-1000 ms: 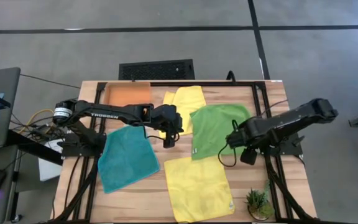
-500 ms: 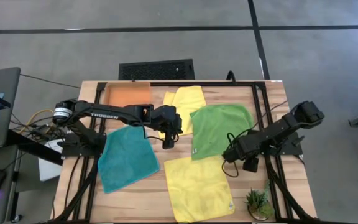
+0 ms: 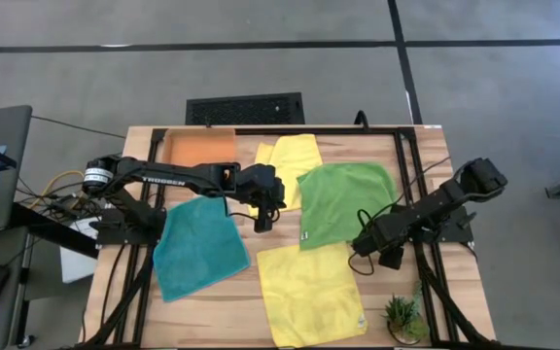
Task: Fold microfiber towels
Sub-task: Fold the green microfiber towel
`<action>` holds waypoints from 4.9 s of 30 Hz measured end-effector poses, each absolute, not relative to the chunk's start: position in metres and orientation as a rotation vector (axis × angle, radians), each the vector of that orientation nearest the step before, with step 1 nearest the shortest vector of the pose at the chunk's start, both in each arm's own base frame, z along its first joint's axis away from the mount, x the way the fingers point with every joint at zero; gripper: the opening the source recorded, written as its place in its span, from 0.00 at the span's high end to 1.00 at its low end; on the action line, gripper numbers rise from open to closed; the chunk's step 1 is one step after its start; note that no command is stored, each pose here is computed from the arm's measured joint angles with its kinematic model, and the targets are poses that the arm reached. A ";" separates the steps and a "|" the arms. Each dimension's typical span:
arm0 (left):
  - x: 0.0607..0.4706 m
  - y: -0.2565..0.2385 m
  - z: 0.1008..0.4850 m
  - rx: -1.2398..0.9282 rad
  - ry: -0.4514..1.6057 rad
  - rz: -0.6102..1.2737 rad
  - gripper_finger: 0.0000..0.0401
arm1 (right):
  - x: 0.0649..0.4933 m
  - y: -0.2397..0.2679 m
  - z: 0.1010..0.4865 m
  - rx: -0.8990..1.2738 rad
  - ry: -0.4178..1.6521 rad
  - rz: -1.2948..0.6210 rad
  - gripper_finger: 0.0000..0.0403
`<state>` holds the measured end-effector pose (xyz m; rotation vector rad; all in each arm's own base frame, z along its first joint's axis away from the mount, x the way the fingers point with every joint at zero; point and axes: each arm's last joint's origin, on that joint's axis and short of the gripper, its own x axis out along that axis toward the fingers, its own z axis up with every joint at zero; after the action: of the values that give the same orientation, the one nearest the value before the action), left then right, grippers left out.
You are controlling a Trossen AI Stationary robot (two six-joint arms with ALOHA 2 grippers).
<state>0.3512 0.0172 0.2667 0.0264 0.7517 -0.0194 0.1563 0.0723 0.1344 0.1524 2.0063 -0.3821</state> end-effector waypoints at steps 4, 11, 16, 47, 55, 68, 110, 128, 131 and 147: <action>0.351 0.017 0.267 0.026 0.751 -0.019 1.00 | 0.158 0.071 0.128 0.141 2.013 -0.466 0.42; 0.351 0.017 0.267 0.025 0.751 -0.018 1.00 | 0.162 0.069 0.114 0.109 2.073 -0.556 0.43; 0.351 0.017 0.267 0.025 0.751 -0.018 1.00 | 0.162 0.064 0.115 0.083 2.045 -0.606 0.54; 0.349 0.017 0.264 0.021 0.789 -0.018 1.00 | 0.207 0.007 0.199 0.314 1.654 -0.503 0.98; 0.352 0.018 0.262 -0.092 0.776 0.066 1.00 | 0.211 -0.016 0.227 0.317 1.534 -0.464 0.99; 0.373 0.006 0.239 -0.102 0.750 0.039 0.71 | 0.223 -0.048 0.268 0.194 1.407 -0.407 0.98; 0.420 -0.054 0.127 0.070 0.776 -0.139 0.65 | 0.212 -0.083 0.273 0.318 1.367 -0.551 0.98; 0.422 -0.054 0.123 0.065 0.776 -0.101 0.65 | 0.212 -0.083 0.273 0.319 1.366 -0.552 0.98; 0.423 -0.054 0.115 0.062 0.785 -0.100 0.65 | 0.212 -0.083 0.273 0.319 1.363 -0.552 0.98; 0.410 -0.042 0.140 0.007 0.858 -0.035 0.98 | 0.212 -0.083 0.276 0.319 1.360 -0.551 0.98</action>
<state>0.4103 -0.0418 0.1403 0.0070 0.8576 -0.0352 0.2121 -0.0831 0.2761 0.3190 1.3597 -0.5514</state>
